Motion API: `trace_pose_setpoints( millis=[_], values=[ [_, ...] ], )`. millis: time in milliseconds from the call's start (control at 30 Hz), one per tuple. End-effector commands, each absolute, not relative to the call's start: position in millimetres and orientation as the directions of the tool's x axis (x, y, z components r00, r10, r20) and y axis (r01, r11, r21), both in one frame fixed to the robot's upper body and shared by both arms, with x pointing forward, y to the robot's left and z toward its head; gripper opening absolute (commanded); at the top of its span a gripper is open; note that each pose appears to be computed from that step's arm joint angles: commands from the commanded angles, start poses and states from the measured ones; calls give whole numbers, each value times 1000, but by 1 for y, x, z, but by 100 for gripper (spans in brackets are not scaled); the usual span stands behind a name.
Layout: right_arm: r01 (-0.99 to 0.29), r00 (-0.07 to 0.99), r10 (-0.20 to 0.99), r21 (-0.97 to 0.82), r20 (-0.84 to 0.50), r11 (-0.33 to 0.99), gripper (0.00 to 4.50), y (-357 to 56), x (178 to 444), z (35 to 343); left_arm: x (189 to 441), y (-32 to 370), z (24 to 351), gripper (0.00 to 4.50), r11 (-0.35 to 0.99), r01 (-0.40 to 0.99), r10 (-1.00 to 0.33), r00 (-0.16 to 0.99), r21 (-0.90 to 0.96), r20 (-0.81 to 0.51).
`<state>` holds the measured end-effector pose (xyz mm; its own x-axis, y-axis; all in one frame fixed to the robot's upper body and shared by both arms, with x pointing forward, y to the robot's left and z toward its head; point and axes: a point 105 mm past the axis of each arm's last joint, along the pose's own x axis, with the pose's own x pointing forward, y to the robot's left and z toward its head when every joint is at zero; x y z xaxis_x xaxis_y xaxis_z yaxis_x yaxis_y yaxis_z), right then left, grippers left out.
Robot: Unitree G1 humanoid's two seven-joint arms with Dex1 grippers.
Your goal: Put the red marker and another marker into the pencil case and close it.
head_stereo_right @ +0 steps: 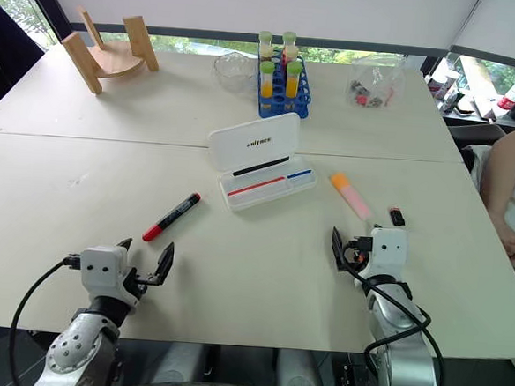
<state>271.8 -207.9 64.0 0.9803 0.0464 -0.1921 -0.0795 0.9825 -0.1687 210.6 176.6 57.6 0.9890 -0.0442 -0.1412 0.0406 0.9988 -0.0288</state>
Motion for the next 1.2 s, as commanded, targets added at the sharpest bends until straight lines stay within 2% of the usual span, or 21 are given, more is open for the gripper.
trace_pose_setpoints(
  millis=[33,833,933,1033,1100,1200],
  values=[
    [-113,976,76,-174,-202,978,450,-205,268,62,210,174,73,447,998,67,-69,994,-19,-80],
    [-135,980,102,-200,-169,970,450,-206,271,71,210,174,82,447,994,108,-109,992,-10,-64],
    [-196,975,164,-228,-149,954,450,-203,273,83,214,170,105,447,980,199,-199,980,26,-3],
    [-361,932,336,-283,-132,889,450,-190,277,110,221,158,139,447,910,403,-409,910,95,60],
    [-496,868,466,-307,-171,812,450,-180,275,123,229,153,152,447,829,532,-546,837,173,43],
    [-622,783,568,-295,-253,725,450,-176,274,132,246,153,162,447,727,645,-662,749,233,-9]
  ],
)
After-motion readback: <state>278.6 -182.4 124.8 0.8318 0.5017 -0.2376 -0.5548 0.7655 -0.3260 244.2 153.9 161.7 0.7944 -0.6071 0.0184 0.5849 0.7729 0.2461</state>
